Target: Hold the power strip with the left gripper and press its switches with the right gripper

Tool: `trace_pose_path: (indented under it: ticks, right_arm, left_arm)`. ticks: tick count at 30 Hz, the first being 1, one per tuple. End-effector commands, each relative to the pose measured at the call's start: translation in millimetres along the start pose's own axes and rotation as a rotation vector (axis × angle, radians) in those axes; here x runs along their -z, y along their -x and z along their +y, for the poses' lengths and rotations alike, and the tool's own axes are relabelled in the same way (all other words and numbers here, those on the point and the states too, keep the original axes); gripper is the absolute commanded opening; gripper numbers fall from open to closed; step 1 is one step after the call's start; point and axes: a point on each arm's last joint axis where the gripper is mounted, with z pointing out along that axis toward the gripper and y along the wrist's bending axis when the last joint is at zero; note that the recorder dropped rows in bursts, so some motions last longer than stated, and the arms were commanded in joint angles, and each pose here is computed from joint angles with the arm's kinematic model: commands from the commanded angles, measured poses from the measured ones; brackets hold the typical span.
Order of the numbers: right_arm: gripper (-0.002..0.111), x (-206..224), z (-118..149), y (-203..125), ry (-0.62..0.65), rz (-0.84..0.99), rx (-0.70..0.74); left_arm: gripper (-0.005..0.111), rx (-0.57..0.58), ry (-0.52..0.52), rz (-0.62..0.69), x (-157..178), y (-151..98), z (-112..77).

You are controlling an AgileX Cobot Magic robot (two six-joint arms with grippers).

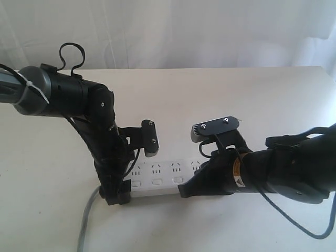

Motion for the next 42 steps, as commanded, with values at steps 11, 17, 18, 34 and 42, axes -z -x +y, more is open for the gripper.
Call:
trace_pose_path:
  ticks: [11,17,18,34,42]
  right_arm:
    - [0.000,-18.3,-9.3,-33.1,-0.088,0.210,0.012]
    - [0.000,-8.9,-3.0,-18.4,-0.034,0.104,0.013]
    - [0.000,-4.2,-2.0,-14.0,-0.030,0.079,0.014]
    - [0.000,31.0,-1.1,-0.6,-0.059,-0.007,0.002]
    - [0.000,14.0,3.8,-4.1,0.015,-0.022,0.003]
  left_arm:
    - [0.000,-0.017,-0.113,0.131,-20.2,-16.0,-10.9]
    - [0.000,-0.022,-0.109,0.135,-20.1,-16.4,-10.6]
    - [0.000,-0.027,-0.108,0.140,-20.1,-16.8,-10.4]
    - [0.000,-0.120,-0.175,0.246,-18.7,-26.9,-14.9]
    - [0.000,-0.117,-0.180,0.246,-18.6,-27.0,-15.4]
